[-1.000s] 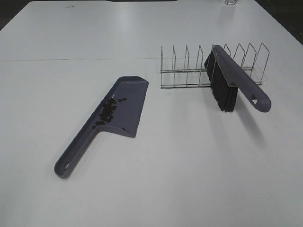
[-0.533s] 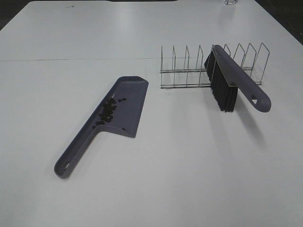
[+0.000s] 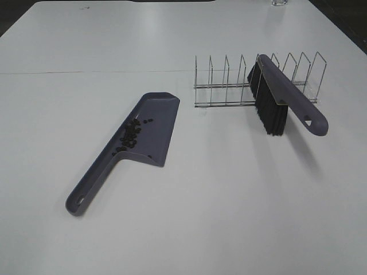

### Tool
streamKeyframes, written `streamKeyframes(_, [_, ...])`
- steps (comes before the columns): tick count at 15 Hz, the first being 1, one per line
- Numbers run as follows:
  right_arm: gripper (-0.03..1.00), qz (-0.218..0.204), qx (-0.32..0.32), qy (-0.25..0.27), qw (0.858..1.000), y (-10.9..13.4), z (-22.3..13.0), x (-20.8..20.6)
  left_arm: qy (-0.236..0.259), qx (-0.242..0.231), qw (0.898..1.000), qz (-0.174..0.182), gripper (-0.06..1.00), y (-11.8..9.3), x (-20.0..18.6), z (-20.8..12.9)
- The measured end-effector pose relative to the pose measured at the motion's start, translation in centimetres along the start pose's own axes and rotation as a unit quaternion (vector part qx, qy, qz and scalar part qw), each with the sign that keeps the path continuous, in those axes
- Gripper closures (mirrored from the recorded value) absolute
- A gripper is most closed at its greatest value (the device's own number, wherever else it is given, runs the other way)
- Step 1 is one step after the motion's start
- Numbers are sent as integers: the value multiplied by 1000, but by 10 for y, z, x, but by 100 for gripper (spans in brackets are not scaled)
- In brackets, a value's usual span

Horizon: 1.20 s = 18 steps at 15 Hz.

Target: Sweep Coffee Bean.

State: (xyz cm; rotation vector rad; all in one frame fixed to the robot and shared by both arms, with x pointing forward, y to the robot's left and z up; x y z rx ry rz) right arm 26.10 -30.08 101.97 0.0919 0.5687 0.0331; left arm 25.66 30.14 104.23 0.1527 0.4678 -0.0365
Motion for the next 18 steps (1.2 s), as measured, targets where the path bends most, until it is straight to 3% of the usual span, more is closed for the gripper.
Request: streamKeyframes(18, [30, 4, 2, 1, 1000, 1, 0, 0, 0, 0, 1000, 0, -5, 0, 0, 0])
Point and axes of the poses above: a point on each arm's last joint axis where the gripper is mounted, x pointing out along that axis toward the gripper, y along the wrist's bending axis when the last joint is at zero, z = x × y, the point moved 3 cm from there along x, pointing out along that axis toward the gripper, and after that the axes turned 10 degrees about x, right-handed, at the moved point
